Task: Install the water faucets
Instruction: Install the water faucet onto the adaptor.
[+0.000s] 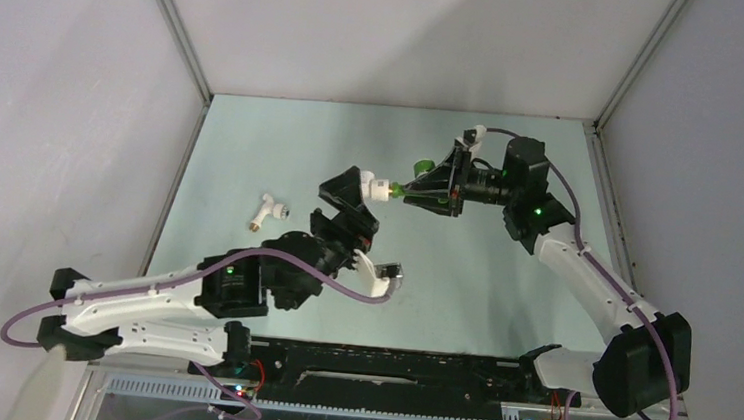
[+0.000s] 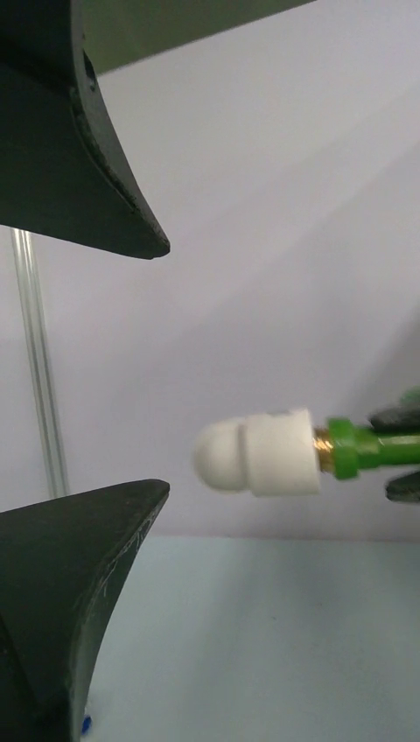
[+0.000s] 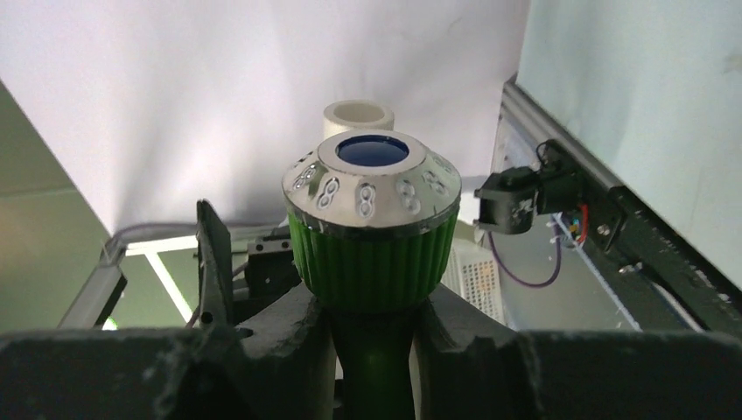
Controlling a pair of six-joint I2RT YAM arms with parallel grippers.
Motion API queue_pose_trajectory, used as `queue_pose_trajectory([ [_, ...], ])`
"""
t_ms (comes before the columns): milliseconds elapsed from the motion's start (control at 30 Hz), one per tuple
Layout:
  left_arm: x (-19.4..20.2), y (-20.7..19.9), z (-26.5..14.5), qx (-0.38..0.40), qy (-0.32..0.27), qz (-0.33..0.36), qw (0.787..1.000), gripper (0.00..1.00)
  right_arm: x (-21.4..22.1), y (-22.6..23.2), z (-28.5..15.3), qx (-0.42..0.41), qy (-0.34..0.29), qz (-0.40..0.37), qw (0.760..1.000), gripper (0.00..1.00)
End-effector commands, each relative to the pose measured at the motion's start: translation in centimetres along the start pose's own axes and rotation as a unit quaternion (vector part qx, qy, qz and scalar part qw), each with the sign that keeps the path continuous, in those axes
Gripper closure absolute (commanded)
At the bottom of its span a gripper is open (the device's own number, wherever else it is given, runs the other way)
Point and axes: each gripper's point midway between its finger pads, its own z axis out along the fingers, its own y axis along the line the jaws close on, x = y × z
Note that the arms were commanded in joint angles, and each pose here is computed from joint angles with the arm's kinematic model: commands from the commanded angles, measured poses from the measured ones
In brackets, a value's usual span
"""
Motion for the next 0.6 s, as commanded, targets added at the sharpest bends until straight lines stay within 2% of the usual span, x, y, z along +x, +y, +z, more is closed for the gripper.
queue_pose_trajectory([
  [0, 0.3, 1.2, -1.8, -0.028, -0.04, -0.119, 0.992, 0.0, -1.4, -0.1, -1.5, 0.008, -0.036, -0.021, 0.999, 1.0],
  [133, 0.5, 0.4, -2.2, -0.024, -0.048, -0.222, 0.974, 0.0, -1.8, -0.4, -2.2, 0.015, -0.051, -0.036, 0.998, 1.0],
  [200, 0.4, 0.2, -2.0, -0.021, -0.053, -0.308, 0.95, 0.0, -2.0, -0.3, -2.6, 0.014, -0.057, -0.049, 0.997, 1.0],
  [267, 0.2, 0.0, -1.8, 0.0, -0.061, -0.4, 0.914, 0.0, -2.0, -0.7, -2.9, 0.022, -0.06, -0.049, 0.997, 1.0],
  [367, 0.8, 0.5, -1.2, 0.012, -0.054, -0.541, 0.839, 0.0, -2.0, -0.6, -3.4, 0.022, -0.061, -0.071, 0.995, 1.0],
  [467, 1.5, 1.3, -0.7, 0.006, -0.053, -0.652, 0.756, 0.0, -1.8, -0.6, -3.7, 0.02, -0.058, -0.105, 0.993, 1.0],
  [567, 3.2, 2.3, -0.1, -0.018, -0.03, -0.766, 0.641, 0.0, -1.6, -0.5, -3.8, 0.018, -0.055, -0.133, 0.989, 1.0],
])
